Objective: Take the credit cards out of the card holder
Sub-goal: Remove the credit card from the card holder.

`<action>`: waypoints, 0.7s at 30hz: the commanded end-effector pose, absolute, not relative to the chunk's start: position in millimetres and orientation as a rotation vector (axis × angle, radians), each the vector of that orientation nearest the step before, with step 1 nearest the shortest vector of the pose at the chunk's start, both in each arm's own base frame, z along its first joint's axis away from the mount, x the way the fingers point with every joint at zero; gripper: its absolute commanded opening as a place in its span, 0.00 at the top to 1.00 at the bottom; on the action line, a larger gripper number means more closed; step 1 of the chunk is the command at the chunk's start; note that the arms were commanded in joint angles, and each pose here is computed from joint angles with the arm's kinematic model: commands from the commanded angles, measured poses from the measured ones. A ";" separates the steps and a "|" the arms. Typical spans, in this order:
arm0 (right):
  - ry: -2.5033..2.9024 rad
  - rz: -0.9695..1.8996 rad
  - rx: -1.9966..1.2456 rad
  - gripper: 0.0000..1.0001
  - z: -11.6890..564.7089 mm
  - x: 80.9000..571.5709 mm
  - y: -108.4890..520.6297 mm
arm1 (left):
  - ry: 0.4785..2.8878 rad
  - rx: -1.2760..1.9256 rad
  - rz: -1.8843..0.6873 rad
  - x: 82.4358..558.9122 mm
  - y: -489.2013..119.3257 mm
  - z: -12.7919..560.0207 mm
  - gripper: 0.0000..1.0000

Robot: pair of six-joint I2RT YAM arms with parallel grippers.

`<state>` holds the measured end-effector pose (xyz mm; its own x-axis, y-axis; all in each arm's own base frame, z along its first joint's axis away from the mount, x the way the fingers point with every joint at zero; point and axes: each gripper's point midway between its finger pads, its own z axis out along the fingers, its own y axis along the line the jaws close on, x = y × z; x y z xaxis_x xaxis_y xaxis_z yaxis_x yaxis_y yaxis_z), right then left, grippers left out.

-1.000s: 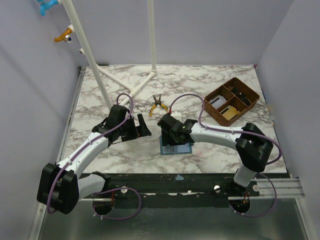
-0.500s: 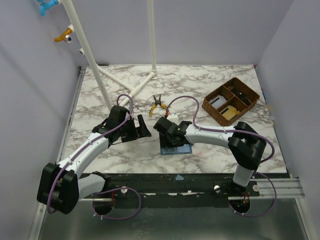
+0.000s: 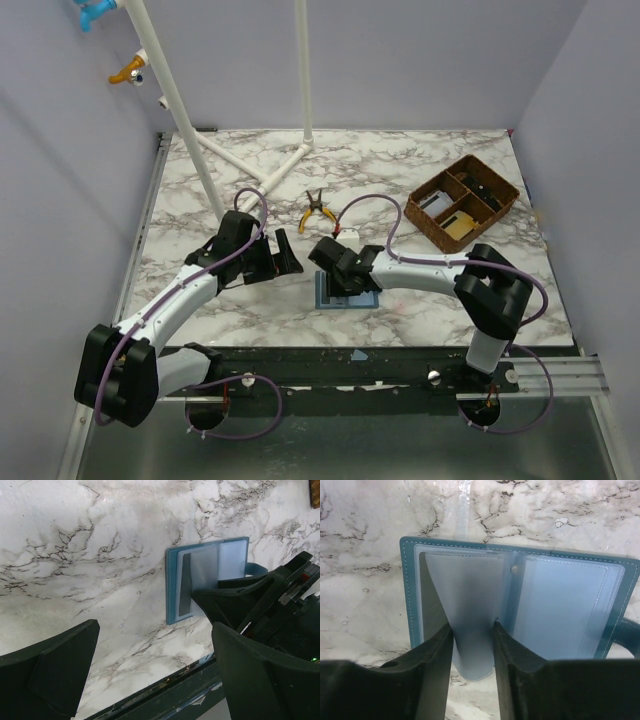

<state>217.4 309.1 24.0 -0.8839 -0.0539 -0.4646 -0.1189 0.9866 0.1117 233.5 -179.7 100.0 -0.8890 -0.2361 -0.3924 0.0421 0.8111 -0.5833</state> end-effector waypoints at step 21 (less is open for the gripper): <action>2.545 0.560 0.078 0.93 26.7 209.7 295.7 | 2.611 -0.021 -1.095 226.6 -258.4 92.9 0.88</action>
<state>212.2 294.1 23.3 -0.8569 0.1012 -0.5055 -0.0611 0.9537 0.2945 217.1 -229.5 82.6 -0.9513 -0.1467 -0.2710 0.0723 0.7486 -0.6591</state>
